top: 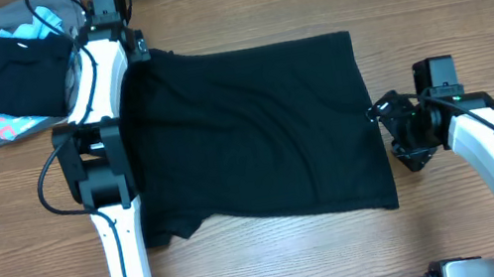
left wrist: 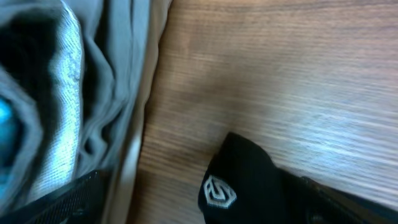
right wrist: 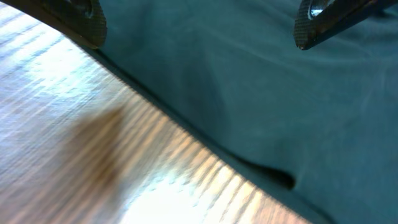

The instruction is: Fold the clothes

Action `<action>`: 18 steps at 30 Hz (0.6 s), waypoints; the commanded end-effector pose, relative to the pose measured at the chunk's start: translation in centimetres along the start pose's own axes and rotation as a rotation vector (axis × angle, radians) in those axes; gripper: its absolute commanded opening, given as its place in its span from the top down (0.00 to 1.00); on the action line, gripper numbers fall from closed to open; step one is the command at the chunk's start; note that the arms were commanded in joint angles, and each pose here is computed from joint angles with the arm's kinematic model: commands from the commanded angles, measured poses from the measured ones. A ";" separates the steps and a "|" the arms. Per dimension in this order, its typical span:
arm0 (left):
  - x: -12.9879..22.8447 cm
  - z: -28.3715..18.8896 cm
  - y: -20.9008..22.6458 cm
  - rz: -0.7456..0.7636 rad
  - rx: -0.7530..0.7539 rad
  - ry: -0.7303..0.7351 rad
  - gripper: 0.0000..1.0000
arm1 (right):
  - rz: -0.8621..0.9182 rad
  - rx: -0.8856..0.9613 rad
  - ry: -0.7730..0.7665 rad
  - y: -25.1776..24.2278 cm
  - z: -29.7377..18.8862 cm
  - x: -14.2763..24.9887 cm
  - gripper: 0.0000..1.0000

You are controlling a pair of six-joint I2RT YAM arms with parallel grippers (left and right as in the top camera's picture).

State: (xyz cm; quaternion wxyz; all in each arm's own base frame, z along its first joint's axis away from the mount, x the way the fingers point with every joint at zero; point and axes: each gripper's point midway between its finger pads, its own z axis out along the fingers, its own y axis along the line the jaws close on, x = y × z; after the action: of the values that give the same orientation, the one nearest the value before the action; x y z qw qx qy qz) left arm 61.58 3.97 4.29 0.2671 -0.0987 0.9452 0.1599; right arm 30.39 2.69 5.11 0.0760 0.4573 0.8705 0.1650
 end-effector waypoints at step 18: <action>-3.9 -32.6 6.9 -0.399 0.161 -0.122 0.00 | -0.094 0.008 -0.002 0.6 -2.3 2.9 0.00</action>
State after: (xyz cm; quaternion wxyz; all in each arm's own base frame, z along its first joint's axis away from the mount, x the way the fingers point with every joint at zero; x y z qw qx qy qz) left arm 50.46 -0.21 30.05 0.3296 -0.2188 0.9146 0.0832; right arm 28.09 4.96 5.15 0.0445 0.4248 0.8927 0.1440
